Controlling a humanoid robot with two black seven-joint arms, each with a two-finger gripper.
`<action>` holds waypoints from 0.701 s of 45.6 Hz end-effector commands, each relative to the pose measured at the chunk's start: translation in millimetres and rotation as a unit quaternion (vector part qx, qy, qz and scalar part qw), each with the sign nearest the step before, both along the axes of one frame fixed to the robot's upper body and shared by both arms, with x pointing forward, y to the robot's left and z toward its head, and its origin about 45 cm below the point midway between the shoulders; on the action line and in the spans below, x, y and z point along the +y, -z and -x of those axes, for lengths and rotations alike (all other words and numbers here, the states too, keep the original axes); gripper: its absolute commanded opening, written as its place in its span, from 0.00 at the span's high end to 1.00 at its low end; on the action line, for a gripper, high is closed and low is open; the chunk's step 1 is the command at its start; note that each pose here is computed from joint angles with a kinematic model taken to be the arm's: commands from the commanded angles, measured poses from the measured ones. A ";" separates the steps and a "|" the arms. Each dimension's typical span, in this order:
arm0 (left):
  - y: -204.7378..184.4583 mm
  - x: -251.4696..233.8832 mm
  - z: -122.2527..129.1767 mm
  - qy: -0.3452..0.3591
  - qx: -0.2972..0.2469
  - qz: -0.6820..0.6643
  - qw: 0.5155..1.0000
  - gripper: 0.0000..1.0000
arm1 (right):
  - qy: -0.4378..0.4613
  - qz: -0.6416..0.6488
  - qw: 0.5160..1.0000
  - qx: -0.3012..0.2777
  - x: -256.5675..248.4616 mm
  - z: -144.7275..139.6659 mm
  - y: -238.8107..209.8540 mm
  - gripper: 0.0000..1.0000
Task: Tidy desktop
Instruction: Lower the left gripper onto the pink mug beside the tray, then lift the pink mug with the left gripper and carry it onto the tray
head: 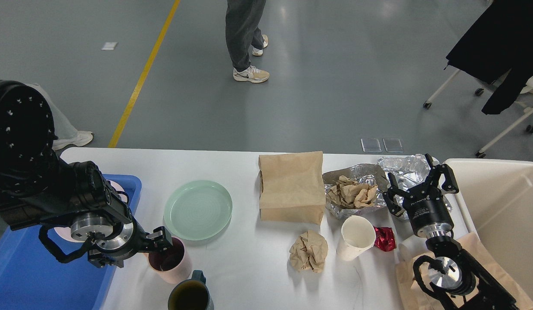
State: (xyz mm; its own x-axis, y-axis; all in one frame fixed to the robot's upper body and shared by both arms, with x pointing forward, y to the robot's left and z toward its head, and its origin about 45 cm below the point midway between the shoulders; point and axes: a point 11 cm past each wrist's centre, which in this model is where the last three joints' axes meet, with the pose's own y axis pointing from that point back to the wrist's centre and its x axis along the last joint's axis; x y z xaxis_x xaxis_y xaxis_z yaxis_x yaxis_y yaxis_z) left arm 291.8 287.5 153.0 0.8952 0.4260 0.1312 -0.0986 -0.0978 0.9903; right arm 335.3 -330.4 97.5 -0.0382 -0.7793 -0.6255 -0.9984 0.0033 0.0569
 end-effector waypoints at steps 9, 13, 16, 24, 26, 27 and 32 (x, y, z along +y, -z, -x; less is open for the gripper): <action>21.3 -6.4 1.0 0.017 0.003 0.012 1.000 0.08 | 0.000 0.000 1.000 0.000 0.0 0.0 0.0 0.00; 30.0 -8.9 4.2 0.019 0.002 0.015 1.000 0.08 | 0.000 0.000 1.000 0.000 0.0 0.0 0.0 0.00; 34.9 -10.9 5.0 0.018 -0.009 0.013 1.000 0.09 | 0.000 0.000 1.000 0.000 0.0 0.0 0.0 0.00; 42.9 -14.6 7.2 0.014 -0.028 0.012 0.999 0.17 | 0.000 0.000 1.000 0.000 0.0 0.0 0.0 0.00; 43.2 -14.0 7.0 0.013 -0.030 0.010 0.999 0.21 | 0.000 0.000 1.000 0.000 0.0 0.0 0.0 0.00; 43.1 -13.5 6.9 0.012 -0.030 0.010 0.999 0.24 | 0.000 0.000 1.000 0.000 0.0 0.0 0.0 0.00; 43.0 -12.8 7.8 0.011 -0.028 0.011 0.999 0.49 | 0.000 0.000 1.000 0.000 0.0 0.0 0.0 0.00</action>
State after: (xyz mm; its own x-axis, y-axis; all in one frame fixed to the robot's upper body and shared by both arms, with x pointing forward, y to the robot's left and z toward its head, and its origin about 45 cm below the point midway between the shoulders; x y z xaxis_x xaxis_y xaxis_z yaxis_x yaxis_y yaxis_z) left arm 284.8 273.7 110.1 0.8971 0.4056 0.1750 -0.1585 -0.0742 0.9846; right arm 335.3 -330.4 97.5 -0.0383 -0.7793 -0.6255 -0.9984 0.0033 0.0569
